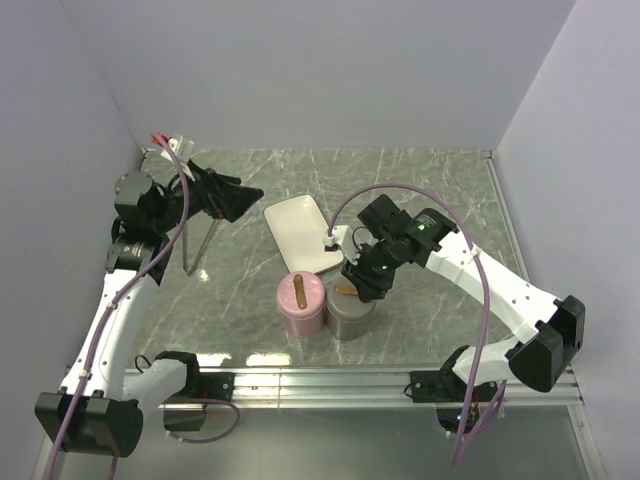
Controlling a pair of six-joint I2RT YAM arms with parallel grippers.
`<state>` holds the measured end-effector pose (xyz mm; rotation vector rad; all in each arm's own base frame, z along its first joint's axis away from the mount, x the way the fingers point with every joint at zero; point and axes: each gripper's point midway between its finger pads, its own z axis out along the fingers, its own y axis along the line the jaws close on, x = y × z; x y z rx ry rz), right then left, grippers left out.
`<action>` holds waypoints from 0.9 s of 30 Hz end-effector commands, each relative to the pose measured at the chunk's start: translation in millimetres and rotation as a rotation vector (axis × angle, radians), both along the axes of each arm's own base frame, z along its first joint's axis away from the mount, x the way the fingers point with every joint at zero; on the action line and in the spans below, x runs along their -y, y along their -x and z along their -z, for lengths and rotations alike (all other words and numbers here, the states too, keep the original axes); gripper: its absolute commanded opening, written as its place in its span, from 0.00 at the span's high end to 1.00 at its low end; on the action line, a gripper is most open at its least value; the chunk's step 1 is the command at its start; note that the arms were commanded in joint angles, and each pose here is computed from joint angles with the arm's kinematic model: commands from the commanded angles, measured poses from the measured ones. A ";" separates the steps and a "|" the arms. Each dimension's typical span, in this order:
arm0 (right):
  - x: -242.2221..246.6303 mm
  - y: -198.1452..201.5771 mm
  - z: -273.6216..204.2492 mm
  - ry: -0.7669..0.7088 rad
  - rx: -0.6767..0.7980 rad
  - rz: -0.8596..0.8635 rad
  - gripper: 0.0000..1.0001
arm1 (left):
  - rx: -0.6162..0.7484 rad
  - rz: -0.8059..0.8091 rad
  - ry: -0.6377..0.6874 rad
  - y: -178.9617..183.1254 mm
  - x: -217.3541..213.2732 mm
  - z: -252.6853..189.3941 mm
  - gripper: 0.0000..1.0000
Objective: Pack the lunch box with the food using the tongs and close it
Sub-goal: Move the packing box to the center of the board, then reset both arms
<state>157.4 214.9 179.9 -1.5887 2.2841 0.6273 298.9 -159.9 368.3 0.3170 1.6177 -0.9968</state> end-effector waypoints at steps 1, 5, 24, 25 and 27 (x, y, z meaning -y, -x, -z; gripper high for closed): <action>-1.1 -1.0 -24.2 -0.027 0.043 0.012 0.60 | 0.069 0.019 -0.013 8.9 0.3 -14.2 0.01; -1.7 -4.8 -40.2 -0.056 0.090 0.021 0.55 | 0.043 0.013 -0.026 8.6 -0.8 -7.0 0.01; 65.4 -121.6 -137.0 -0.383 0.310 0.616 0.19 | -0.190 -0.022 -0.318 -28.0 -23.1 20.7 0.01; 70.5 -123.3 -126.6 -0.377 0.292 0.650 0.19 | -0.219 -0.062 -0.349 -39.0 -30.0 31.7 0.00; 81.7 -132.2 -125.7 -0.410 0.305 0.731 0.18 | -0.270 -0.116 -0.384 -51.6 -39.4 48.6 0.01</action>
